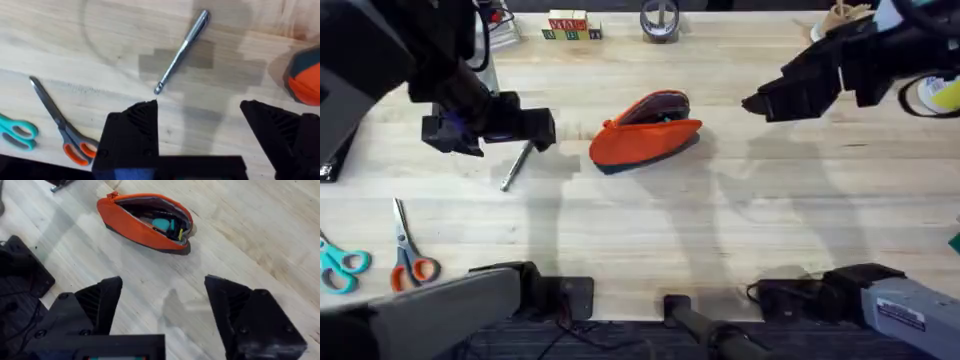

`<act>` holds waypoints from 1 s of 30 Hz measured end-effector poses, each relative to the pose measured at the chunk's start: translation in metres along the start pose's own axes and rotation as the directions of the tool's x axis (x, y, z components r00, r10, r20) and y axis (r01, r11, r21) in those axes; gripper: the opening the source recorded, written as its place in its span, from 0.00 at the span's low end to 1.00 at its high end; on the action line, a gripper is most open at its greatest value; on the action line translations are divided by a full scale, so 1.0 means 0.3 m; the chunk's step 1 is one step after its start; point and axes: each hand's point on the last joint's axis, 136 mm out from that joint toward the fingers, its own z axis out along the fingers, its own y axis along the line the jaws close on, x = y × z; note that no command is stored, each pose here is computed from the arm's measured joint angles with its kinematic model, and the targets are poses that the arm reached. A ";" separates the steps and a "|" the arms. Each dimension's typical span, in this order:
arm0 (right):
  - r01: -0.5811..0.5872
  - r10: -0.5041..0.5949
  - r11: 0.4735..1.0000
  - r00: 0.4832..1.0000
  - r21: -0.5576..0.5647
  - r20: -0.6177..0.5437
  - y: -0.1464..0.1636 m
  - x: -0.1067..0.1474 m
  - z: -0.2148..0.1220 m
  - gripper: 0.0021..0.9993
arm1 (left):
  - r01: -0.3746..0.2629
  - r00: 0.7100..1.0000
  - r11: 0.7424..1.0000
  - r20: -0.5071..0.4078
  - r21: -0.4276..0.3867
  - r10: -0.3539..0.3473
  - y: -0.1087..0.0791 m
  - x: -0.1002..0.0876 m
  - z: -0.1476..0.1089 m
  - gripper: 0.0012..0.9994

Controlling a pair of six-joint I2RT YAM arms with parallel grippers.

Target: Unzip the bag, pick up the pens from the table one at a time and place them inside, then zip the bag closed.

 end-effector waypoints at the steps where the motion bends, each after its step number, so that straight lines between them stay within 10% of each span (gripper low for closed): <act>1: 0.000 0.000 1.000 1.000 0.000 0.000 0.000 0.000 0.000 1.00 | -0.007 1.000 1.000 -0.003 0.000 0.007 0.000 -0.005 0.008 0.99; 20: 0.000 0.000 1.000 1.000 0.000 0.000 0.000 0.000 0.000 1.00 | -0.262 0.958 0.965 -0.115 0.031 0.264 0.018 -0.049 0.192 0.99; 30: 0.000 0.000 1.000 1.000 0.000 0.000 0.000 0.000 0.000 1.00 | -0.309 0.942 0.920 -0.052 0.241 0.330 -0.026 -0.053 0.211 0.99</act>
